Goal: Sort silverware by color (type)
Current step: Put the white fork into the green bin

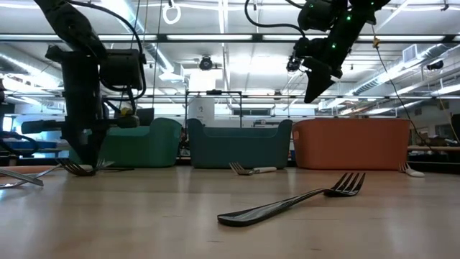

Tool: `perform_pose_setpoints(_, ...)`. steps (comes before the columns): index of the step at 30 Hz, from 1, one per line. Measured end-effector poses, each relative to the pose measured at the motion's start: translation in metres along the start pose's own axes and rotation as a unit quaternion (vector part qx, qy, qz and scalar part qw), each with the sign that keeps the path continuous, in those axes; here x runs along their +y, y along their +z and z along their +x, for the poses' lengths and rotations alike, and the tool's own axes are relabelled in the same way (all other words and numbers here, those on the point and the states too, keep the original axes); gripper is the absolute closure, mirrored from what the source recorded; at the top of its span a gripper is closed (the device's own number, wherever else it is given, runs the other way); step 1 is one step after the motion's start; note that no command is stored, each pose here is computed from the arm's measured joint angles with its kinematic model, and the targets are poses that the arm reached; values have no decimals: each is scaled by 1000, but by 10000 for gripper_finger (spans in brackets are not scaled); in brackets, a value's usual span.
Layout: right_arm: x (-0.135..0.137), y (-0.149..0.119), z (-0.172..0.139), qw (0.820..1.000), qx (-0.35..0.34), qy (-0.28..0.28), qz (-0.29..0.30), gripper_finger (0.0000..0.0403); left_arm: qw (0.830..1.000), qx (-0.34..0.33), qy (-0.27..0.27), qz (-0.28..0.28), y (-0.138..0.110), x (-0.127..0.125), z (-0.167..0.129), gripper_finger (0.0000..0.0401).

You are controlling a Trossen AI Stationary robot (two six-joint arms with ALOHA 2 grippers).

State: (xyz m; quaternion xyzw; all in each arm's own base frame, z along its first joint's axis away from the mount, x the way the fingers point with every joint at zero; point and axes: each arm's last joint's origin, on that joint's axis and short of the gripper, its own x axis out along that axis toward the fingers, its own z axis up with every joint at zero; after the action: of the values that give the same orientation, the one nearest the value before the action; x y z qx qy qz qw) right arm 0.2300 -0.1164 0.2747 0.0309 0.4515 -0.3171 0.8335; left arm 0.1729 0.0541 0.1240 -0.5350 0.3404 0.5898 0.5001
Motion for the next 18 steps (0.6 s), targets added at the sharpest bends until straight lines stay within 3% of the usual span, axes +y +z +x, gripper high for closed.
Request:
perform_pose_setpoints(5, -3, 0, 1, 1000, 2, -4, 5, 300, 1000, 5, -11, -8, 1, -4, -4, 387)
perform_pose_setpoints(11, -11, -1, 3, 1000, 6, -14, 18, 300, 998, 7, -68, -6, 5, -18, -25, 387)
perform_pose_setpoints(18, -18, -2, 5, 999, 11, -1, 30, 300, 997, 0, -61, 39, 12, -33, -59, 388)
